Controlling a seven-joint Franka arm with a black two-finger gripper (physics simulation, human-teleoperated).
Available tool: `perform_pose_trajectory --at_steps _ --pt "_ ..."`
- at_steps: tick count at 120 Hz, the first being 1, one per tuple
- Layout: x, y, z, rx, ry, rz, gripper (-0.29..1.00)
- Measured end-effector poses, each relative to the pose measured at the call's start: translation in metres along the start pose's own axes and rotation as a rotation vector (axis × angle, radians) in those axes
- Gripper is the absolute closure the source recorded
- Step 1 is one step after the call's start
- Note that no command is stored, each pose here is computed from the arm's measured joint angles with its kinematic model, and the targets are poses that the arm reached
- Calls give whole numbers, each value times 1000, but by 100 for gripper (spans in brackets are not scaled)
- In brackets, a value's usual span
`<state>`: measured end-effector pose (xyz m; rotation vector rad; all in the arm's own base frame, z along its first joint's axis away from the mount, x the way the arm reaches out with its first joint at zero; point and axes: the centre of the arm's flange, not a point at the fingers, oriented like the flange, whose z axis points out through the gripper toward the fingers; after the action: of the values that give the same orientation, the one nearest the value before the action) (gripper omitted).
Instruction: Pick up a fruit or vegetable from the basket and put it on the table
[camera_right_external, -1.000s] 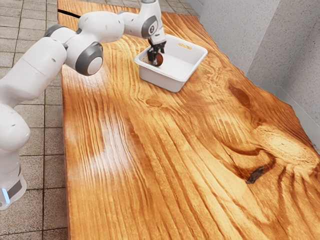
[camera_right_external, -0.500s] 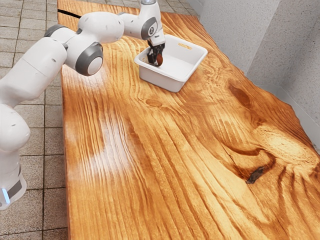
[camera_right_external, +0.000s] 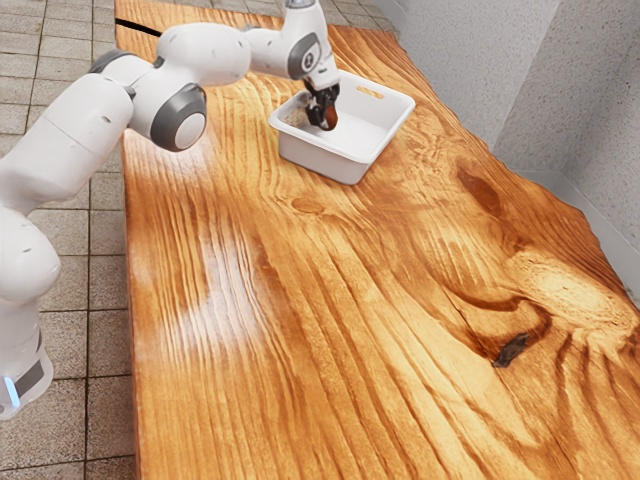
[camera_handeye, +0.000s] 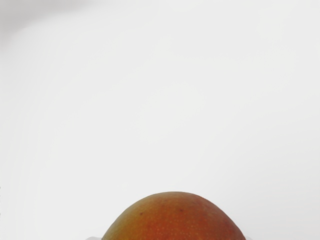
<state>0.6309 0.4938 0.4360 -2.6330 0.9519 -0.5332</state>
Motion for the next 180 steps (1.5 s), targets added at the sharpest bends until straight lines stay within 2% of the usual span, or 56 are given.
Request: perform_pose_trajectory --at_steps 23,32,60,70,78,94,110,131,147,160,180 --pt "20 -1 -3 33 57 -27 44" --pt "26 -7 -19 64 71 -34 44" --pt "61 -23 -120 174 133 -34 43" --pt "87 -19 -163 191 170 -20 43" --pt "109 -11 -188 177 199 -9 42" --pt "158 16 -207 77 206 31 42" --pt "214 61 -201 -92 180 89 43" --pt "275 140 -163 -333 86 158 43" --pt "303 199 -126 -475 0 195 43" --pt "314 225 -112 -525 -54 205 44" --pt "330 247 -111 -550 -88 209 15"
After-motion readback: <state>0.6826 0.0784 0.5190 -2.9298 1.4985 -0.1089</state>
